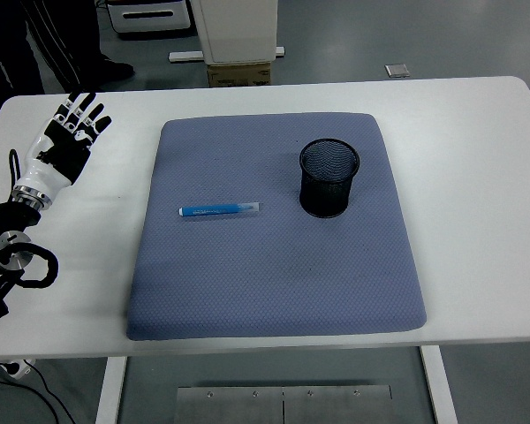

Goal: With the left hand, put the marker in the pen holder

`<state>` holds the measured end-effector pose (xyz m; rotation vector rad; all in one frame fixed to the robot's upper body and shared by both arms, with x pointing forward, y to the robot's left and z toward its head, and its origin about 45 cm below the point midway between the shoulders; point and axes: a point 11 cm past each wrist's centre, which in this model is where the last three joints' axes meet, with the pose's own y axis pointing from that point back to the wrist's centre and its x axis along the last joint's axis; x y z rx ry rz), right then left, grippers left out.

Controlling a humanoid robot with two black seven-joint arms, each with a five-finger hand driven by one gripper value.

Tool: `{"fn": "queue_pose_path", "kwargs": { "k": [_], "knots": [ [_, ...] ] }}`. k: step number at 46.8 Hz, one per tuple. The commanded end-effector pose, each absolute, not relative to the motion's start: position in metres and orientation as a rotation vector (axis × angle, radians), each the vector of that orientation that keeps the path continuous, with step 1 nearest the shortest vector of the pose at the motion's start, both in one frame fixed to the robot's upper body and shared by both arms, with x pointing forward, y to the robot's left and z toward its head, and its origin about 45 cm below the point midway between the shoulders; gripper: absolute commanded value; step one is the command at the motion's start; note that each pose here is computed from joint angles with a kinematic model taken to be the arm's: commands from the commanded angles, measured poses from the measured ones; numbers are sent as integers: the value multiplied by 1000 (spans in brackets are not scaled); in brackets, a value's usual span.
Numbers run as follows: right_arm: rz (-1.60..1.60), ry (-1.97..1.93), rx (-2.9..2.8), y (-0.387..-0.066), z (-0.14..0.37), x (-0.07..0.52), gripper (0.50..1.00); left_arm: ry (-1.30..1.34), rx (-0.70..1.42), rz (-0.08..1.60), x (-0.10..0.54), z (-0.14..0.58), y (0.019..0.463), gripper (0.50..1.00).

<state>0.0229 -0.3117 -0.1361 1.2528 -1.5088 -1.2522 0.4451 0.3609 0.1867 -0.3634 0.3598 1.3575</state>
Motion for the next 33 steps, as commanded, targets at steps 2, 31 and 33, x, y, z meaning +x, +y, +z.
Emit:
{"fn": "queue_pose_path", "kwargs": {
  "k": [2,31,33],
  "knots": [
    [-1251,-1509,1252,-312,-136,23,1000,362,-380,1349,447,188,356,1000],
    [-1253,-1509,1253,-312,-136,23,1000,302,-373,1235,467,223,326,1000],
    [-1253,-1509,1253,-312,-136,23,1000,282,-330,1197,468,227,317,1000]
  ]
}}
